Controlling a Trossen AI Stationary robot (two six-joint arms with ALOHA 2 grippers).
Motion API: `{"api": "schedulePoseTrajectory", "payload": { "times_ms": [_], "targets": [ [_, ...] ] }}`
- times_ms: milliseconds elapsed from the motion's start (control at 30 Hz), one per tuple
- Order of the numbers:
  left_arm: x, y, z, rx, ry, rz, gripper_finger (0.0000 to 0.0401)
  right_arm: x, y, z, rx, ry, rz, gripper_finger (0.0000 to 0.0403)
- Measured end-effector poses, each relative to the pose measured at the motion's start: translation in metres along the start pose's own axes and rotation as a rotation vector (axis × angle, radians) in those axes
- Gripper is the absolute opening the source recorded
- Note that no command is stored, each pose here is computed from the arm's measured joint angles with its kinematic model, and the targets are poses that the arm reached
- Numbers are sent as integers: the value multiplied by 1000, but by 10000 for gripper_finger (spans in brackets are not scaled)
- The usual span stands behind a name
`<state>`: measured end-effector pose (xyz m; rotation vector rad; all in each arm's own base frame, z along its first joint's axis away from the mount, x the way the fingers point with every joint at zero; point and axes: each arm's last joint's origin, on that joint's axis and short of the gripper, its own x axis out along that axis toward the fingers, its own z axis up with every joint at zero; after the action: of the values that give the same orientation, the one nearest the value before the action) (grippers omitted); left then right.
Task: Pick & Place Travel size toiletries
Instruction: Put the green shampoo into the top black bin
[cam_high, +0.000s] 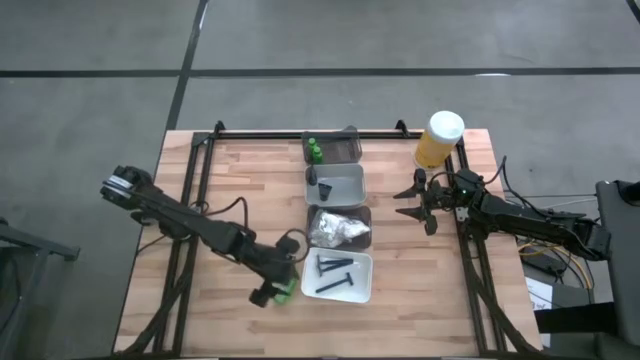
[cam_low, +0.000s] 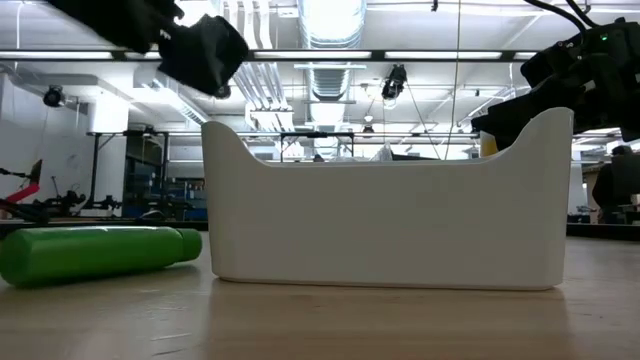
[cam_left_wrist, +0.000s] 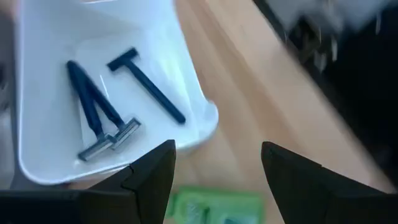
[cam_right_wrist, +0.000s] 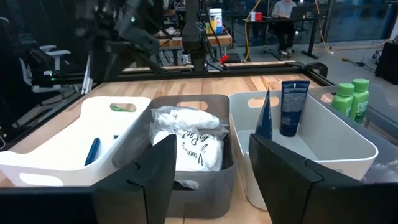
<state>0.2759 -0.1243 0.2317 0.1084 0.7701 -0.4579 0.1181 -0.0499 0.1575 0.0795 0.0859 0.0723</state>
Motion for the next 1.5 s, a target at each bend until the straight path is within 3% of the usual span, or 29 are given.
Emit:
{"api": "schedulePoseTrajectory", "payload": {
  "times_ms": [200,267,533,700,1067,1500],
  "targets": [
    [-7,-1,18,-428,-54,-10,243,0,0,0,0,0,0,185],
    [-8,-1,18,-515,-51,-11,243,0,0,0,0,0,0,179],
    [-6,-4,-4,-525,135,-28,243,0,0,0,0,-1,0,155],
    [1,-2,-13,-604,116,-15,243,0,0,0,0,0,0,140],
    [6,-2,-20,-659,108,-30,243,0,0,0,0,0,0,109],
    [18,0,-47,-612,77,-17,243,0,0,0,0,0,0,68]
  ]
}}
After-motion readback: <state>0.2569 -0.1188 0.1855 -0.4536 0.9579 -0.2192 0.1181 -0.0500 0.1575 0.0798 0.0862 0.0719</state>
